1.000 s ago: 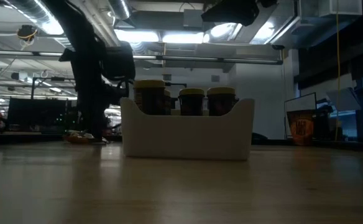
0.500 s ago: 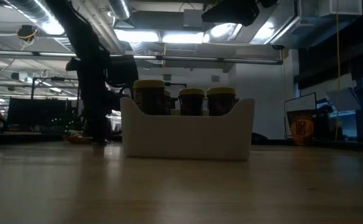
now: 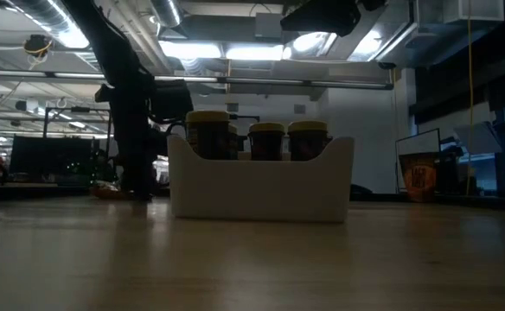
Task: Sort spices by type
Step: Put the top left orange seasoning pack into the black bin
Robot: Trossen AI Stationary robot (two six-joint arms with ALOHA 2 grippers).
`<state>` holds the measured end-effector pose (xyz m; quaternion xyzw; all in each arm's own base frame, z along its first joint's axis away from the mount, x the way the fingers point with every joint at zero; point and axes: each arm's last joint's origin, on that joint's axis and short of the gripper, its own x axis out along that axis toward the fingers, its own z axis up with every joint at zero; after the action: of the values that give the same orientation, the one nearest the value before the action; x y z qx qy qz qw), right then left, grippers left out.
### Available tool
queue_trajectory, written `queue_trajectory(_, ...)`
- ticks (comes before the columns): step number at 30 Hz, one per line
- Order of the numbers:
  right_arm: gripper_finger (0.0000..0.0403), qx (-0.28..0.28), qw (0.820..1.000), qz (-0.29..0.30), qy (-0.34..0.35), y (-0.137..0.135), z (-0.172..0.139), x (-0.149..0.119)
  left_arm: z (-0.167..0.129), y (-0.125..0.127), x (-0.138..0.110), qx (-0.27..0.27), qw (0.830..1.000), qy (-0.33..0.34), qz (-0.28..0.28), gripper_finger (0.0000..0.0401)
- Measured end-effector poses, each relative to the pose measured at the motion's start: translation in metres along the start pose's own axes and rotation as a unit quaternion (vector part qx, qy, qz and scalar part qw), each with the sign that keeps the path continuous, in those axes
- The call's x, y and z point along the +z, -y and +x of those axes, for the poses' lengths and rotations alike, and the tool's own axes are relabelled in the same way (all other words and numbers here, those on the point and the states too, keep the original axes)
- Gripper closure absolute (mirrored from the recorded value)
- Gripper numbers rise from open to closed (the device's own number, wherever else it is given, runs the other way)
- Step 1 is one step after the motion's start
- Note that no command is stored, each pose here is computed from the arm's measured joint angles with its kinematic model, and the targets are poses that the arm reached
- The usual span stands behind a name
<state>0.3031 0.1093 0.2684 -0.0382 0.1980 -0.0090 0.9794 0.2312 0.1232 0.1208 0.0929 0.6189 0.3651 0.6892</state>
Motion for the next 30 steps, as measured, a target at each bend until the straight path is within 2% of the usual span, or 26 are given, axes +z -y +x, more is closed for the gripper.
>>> queue_trajectory(5, 0.0063, 0.0, 1.0, 0.0, 0.0, 0.0, 0.0, 0.0, 0.004, -0.005, -0.001, -0.013, 1.0, -0.007, -0.012, 0.0358)
queue_trajectory(8, 0.0063, 0.0, 1.0, 0.0, 0.0, 0.0, 0.0, 0.0, 0.006, -0.006, -0.003, -0.009, 1.0, -0.016, 0.002, 0.0392)
queue_trajectory(19, 0.0063, -0.001, 1.0, -0.003, -0.008, 0.0, 0.0, -0.002, -0.006, 0.01, -0.006, -0.044, 0.999, -0.02, 0.014, 0.04)
queue_trajectory(30, 0.0063, -0.001, 1.0, -0.003, -0.008, 0.0, 0.0, -0.002, -0.039, 0.053, -0.015, -0.063, 0.997, -0.005, 0.051, 0.0401)
